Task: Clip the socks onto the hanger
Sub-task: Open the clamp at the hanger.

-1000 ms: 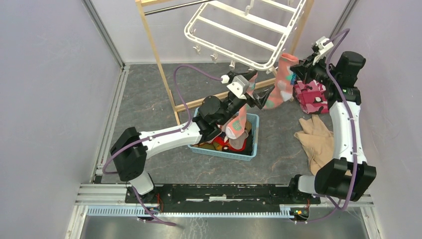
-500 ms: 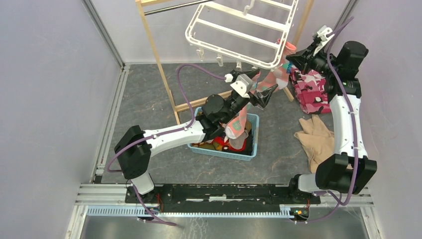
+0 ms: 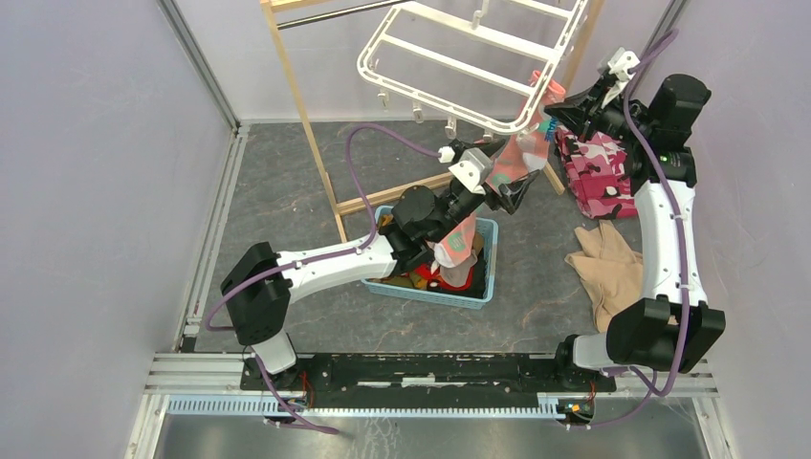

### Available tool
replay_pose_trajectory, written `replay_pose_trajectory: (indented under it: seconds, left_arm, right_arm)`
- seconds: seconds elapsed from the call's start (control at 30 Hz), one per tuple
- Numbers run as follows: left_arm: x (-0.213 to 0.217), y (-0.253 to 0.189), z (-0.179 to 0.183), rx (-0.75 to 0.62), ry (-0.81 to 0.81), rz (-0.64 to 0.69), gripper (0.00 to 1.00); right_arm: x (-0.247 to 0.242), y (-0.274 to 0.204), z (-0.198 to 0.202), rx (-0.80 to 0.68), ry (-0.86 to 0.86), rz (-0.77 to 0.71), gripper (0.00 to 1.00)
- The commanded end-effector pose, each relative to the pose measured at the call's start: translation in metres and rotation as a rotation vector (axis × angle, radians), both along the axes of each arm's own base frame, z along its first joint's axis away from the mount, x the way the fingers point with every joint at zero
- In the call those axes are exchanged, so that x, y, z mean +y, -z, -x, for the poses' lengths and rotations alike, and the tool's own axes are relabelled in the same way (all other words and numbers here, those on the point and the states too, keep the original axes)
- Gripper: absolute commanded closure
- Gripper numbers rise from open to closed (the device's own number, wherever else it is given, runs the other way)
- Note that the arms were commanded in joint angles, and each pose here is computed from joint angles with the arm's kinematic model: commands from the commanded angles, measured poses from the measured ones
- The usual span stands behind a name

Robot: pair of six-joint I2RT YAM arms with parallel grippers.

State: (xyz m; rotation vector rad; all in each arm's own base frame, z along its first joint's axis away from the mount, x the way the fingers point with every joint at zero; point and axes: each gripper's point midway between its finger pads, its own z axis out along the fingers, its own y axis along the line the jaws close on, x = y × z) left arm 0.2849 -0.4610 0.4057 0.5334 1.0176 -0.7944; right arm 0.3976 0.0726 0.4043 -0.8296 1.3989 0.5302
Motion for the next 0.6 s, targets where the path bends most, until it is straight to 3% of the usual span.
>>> replay_pose_trajectory:
  seconds: [0.0,0.57]
  left_arm:
    - [0.009,-0.036,0.006,-0.038,-0.006,0.069,0.11]
    - [0.017,-0.035,-0.025,-0.044,-0.166,0.012,0.15]
  right_arm:
    - [0.01,-0.022,0.011,-0.08,-0.055,0.031,1.0]
    - [0.021,-0.022,0.018,-0.083,-0.086,0.033,1.0]
